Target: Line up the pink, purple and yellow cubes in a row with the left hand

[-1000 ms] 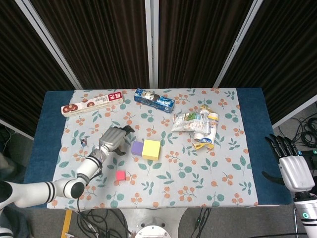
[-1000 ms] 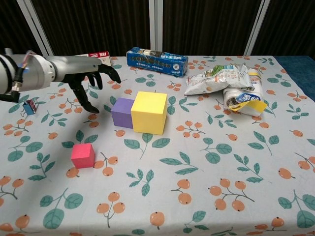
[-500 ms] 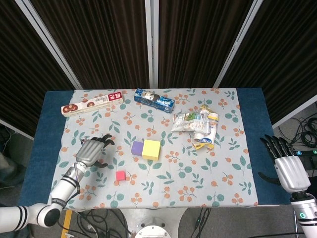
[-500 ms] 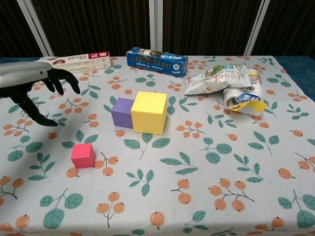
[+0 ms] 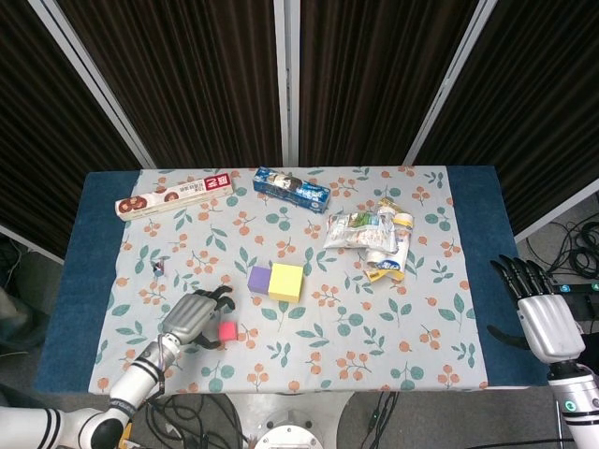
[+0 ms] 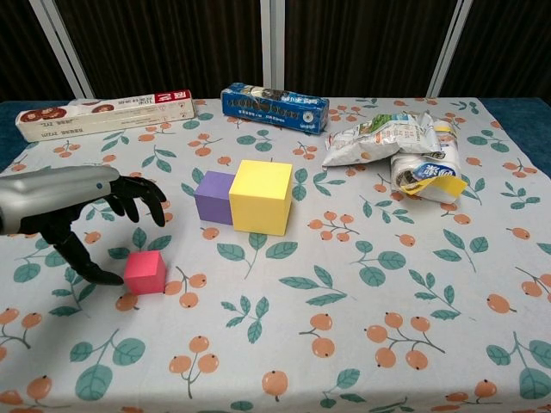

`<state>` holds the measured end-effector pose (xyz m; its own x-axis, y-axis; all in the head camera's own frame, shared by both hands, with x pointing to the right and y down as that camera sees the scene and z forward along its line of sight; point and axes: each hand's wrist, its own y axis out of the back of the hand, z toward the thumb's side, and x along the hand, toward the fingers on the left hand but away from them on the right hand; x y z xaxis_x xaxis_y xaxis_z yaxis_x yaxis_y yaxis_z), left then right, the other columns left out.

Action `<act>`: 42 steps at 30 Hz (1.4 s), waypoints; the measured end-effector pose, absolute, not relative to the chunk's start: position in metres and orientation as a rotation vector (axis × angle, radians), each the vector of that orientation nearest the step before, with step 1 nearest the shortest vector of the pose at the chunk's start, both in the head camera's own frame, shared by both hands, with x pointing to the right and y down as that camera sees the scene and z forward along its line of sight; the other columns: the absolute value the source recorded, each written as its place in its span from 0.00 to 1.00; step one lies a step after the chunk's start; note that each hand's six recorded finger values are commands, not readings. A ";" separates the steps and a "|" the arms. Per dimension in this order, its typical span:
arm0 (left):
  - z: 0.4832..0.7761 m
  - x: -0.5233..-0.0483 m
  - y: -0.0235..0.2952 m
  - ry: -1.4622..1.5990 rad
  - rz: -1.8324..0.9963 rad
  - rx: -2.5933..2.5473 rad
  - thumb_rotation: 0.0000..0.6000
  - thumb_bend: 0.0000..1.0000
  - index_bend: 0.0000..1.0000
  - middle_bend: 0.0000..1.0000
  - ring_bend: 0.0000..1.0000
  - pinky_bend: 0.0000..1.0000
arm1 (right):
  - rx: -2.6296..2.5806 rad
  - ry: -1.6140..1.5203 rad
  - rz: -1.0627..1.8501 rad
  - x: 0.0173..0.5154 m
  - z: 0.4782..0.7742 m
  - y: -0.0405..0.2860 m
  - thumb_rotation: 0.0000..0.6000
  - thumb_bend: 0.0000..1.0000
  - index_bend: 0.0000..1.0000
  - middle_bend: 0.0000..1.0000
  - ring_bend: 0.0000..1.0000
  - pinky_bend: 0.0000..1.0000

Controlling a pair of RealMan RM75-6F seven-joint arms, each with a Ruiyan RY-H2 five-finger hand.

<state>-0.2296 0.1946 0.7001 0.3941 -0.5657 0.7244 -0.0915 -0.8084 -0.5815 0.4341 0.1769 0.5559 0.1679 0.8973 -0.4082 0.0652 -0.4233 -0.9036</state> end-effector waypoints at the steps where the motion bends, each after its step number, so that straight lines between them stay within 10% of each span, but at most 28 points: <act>1: 0.702 -0.228 0.196 0.564 -1.408 -2.205 1.00 0.16 0.41 0.23 0.30 0.25 | -1.668 -0.928 1.345 0.433 0.556 0.178 1.00 0.03 0.00 0.04 0.00 0.00; 30: 0.728 -0.223 0.196 0.702 -1.504 -2.197 1.00 0.25 0.56 0.32 0.30 0.26 | -1.671 -0.927 1.335 0.432 0.556 0.174 1.00 0.03 0.00 0.04 0.00 0.00; 42: 0.725 -0.235 0.126 0.772 -1.417 -2.107 1.00 0.26 0.56 0.32 0.30 0.26 | -1.637 -0.948 1.331 0.435 0.547 0.174 1.00 0.03 0.00 0.04 0.00 0.00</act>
<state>-0.2349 0.1265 0.7248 0.3039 -0.6853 0.6618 -0.1845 -0.7239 -0.6648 0.4349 0.1739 0.5467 0.1635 0.9102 -0.3806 0.0626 -0.3946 -0.9167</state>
